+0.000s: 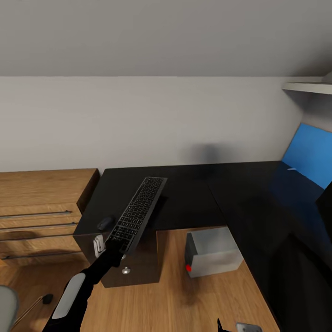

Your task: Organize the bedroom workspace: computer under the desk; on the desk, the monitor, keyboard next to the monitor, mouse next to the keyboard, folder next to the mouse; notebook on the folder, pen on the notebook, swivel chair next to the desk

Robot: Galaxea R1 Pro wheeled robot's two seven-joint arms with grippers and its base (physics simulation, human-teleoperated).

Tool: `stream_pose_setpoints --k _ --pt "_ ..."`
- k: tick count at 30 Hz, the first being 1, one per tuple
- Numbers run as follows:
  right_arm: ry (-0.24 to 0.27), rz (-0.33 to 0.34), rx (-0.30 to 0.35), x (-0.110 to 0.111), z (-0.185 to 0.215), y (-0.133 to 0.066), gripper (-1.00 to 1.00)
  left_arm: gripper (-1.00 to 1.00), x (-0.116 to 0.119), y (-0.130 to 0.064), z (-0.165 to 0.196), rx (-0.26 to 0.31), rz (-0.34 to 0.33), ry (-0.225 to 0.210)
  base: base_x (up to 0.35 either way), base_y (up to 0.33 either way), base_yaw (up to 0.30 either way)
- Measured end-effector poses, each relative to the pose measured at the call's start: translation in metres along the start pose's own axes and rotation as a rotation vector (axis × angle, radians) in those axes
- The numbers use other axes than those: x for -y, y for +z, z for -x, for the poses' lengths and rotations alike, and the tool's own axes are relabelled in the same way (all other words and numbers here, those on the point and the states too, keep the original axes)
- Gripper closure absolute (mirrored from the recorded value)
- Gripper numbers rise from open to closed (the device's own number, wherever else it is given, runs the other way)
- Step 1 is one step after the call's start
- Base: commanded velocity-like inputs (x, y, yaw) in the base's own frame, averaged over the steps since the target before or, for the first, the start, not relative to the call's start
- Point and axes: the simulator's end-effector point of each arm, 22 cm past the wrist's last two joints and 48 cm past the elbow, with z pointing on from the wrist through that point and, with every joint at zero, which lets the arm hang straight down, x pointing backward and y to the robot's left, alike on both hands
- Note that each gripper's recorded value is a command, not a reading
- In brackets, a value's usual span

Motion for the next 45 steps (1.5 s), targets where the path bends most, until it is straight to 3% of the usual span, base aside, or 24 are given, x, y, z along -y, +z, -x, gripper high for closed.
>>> stream_pose_setpoints --k 45 --pt "0.000 0.000 0.000 0.0000 0.0000 0.0001 -1.00 1.00 -0.0006 -0.0001 0.0005 0.000 0.001 0.003 0.000 0.000 0.000"
